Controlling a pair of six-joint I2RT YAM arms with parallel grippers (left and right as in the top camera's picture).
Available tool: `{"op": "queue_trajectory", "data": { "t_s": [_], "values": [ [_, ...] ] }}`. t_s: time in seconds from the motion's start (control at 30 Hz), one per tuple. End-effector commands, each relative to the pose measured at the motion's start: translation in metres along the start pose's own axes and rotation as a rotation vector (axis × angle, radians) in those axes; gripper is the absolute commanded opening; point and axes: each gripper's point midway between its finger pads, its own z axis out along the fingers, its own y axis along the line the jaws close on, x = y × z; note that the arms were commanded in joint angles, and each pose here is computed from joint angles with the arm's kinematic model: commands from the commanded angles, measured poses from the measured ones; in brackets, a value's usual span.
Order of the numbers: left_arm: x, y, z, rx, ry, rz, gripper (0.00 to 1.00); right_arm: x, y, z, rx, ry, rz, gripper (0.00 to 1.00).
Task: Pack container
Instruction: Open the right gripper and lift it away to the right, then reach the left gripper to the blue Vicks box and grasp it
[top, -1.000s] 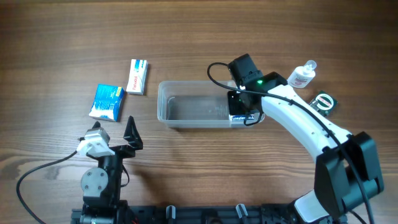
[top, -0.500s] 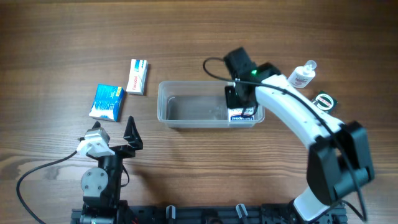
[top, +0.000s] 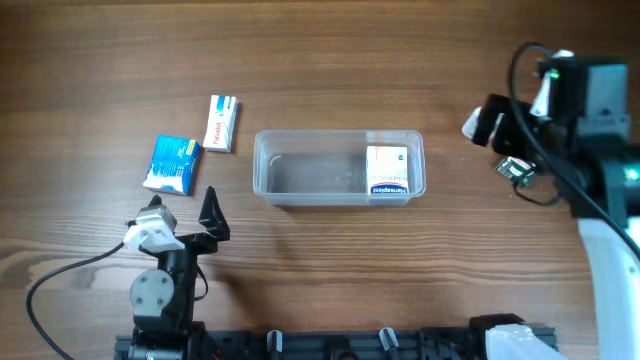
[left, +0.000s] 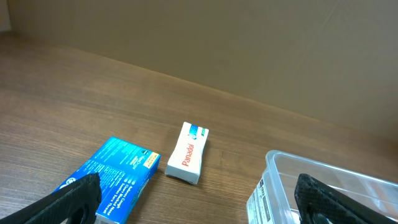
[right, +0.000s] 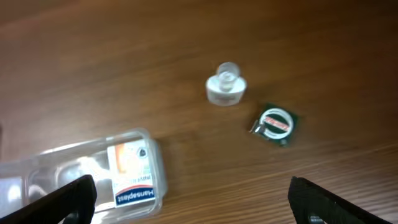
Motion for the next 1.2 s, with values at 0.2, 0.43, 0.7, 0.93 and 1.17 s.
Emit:
{"op": "queue_trajectory", "data": {
  "t_s": [0.2,0.43,0.7,0.93,1.17],
  "values": [
    [0.002,0.0,0.001,0.003,0.003,0.023,1.0,-0.001,-0.003,0.009,0.022,0.021,-0.016,1.0],
    [0.001,0.0,0.001,0.005,0.0,-0.008,1.0,0.0,-0.002,0.015,0.026,0.037,-0.019,1.0],
    [-0.052,-0.038,-0.017,0.13,0.025,0.035,1.0,0.0,-0.002,0.015,0.026,0.037,-0.019,1.0],
    [-0.111,-0.061,0.014,0.06,0.306,0.11,1.0,0.0,-0.002,0.015,0.026,0.037,-0.019,1.0],
    [-0.101,-0.085,0.051,0.133,0.532,0.074,1.0,0.0,-0.002,0.015,0.026,0.037,-0.018,1.0]
  ]
}}
